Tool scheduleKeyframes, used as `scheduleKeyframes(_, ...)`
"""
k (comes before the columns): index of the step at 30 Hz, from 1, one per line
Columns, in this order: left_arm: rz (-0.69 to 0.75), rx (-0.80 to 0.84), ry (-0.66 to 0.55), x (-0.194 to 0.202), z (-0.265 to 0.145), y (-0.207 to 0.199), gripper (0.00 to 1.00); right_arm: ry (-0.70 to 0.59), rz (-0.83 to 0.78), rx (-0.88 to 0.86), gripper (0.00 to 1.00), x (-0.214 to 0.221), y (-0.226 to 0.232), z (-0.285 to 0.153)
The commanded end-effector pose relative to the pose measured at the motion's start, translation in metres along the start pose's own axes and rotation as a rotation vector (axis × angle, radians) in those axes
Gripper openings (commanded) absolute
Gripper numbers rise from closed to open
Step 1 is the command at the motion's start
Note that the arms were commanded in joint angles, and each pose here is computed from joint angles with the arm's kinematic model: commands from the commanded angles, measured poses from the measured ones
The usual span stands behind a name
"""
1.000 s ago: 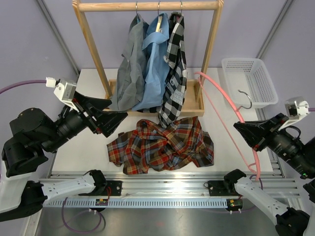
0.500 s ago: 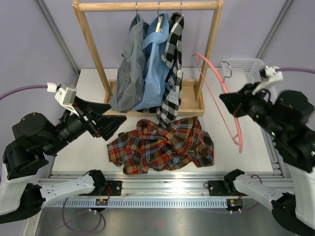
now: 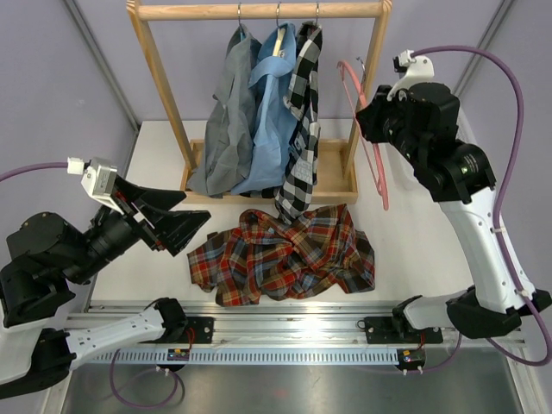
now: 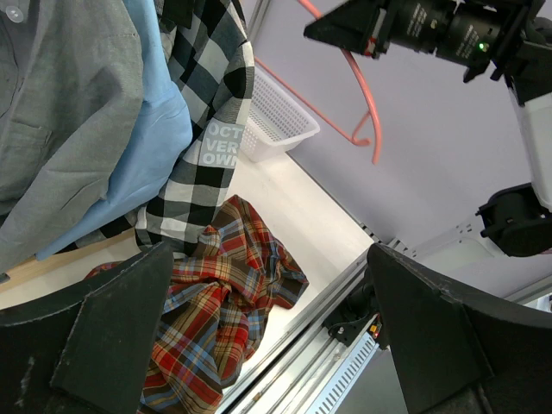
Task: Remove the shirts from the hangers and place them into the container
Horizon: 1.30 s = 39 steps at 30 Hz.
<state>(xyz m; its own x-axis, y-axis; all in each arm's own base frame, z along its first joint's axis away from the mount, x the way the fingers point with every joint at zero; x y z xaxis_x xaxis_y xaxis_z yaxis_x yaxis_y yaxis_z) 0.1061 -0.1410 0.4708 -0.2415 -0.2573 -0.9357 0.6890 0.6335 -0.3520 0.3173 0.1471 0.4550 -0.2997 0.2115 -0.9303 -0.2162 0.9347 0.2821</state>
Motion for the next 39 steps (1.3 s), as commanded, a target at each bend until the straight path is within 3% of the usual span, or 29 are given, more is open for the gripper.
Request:
scheduleKeyframes(1,-0.025,0.019,-0.038,-0.007,0.000,-0.004,0.99,-0.188,-0.002,0.010,0.00,-0.058,0.010,0.009)
scheduleKeyframes(16,-0.032,0.030,-0.050,-0.009,-0.009,-0.004,0.99,-0.231,0.008,0.104,0.00,-0.085,0.018,0.091)
scheduleKeyframes(24,-0.036,0.034,-0.044,-0.010,-0.011,-0.006,0.99,-0.332,0.112,0.098,0.00,-0.114,0.019,0.104)
scheduleKeyframes(39,-0.040,0.022,-0.033,-0.007,-0.012,-0.003,0.99,-0.384,0.208,0.073,0.00,-0.134,0.002,0.119)
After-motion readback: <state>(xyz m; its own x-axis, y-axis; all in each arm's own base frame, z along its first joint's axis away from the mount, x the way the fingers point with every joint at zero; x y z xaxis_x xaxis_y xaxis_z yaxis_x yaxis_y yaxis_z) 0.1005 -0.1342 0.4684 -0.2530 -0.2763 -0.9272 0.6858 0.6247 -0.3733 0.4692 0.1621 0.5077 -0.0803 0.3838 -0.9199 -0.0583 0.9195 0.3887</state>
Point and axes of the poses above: each gripper's point midway between its finger pads, its own z axis out along the fingers, its own y axis along the line the jaws close on, x = y × z, the point moved 1 cm from there along -z, back along the fingers, and after that the axes turned 4 degrees about z, right-handed, at the moved point
